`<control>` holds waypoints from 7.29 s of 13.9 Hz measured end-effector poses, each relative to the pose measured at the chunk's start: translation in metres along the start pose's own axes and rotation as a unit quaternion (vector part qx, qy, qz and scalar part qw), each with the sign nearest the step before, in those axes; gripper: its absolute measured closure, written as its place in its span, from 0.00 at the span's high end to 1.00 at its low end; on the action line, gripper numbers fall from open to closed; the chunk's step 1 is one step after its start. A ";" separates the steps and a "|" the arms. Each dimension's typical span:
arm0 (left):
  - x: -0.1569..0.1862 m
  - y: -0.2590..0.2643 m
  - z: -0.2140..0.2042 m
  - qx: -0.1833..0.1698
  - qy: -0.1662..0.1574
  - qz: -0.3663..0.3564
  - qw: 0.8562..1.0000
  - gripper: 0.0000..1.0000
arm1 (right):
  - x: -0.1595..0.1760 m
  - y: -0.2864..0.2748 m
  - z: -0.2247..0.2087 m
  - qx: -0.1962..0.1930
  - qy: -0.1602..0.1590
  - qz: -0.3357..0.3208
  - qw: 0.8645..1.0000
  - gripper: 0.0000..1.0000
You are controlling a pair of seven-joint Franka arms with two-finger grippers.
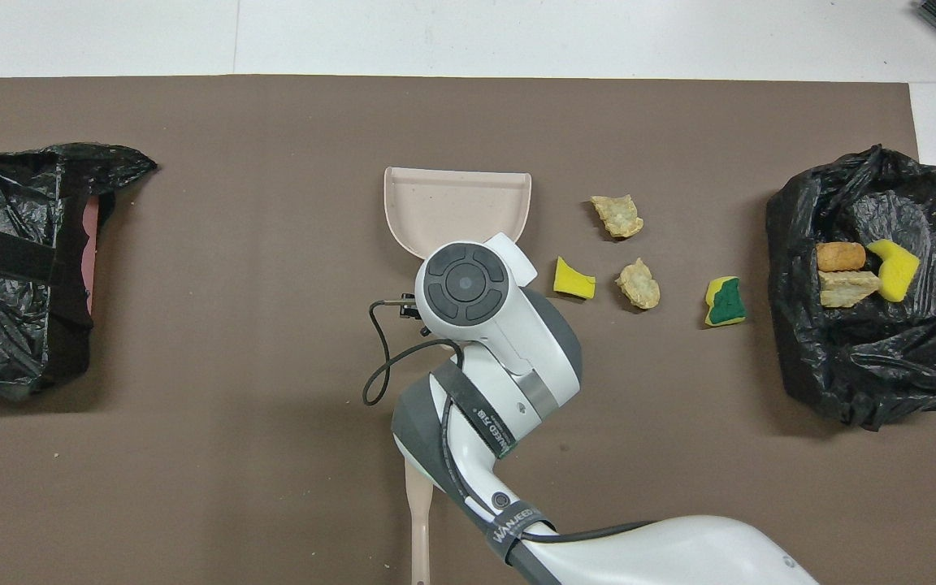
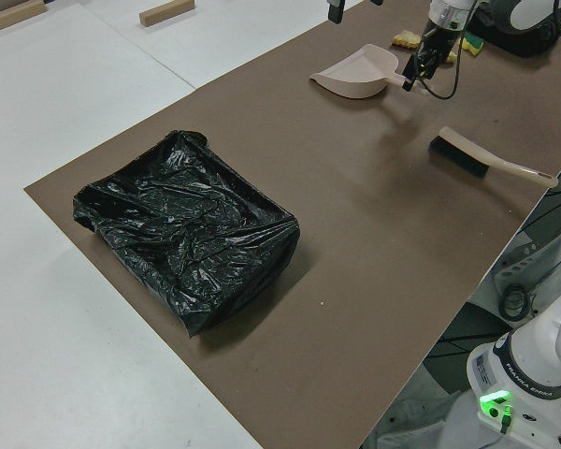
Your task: Sweep and dump trash in bin
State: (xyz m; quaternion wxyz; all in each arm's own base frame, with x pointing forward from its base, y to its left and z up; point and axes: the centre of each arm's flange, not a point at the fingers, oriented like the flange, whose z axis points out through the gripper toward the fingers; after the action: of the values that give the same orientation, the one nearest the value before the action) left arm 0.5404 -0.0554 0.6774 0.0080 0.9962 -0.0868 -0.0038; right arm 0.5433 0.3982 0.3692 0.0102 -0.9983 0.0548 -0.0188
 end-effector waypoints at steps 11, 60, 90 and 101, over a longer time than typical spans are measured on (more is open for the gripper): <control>0.052 0.081 0.051 -0.009 0.049 0.023 0.999 1.00 | -0.157 -0.022 -0.059 0.004 -0.112 -0.031 0.993 1.00; 0.054 0.189 0.285 0.077 -0.032 0.536 0.840 0.32 | -0.036 0.344 -0.038 -0.148 -0.129 0.026 0.980 0.26; 0.009 0.213 0.314 0.082 -0.076 0.567 0.816 0.32 | -0.074 0.095 0.021 0.029 -0.114 -0.226 0.967 0.26; 0.009 0.213 0.314 0.082 -0.077 0.567 0.816 0.32 | 0.015 0.206 -0.045 -0.042 -0.110 -0.168 0.979 0.26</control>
State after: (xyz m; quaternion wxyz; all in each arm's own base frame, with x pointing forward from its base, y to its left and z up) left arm 0.5096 -0.2718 0.3671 -0.0797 0.7644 -0.6362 -0.0677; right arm 0.5336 0.1912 0.4105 -0.0293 -0.9887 -0.1149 0.0918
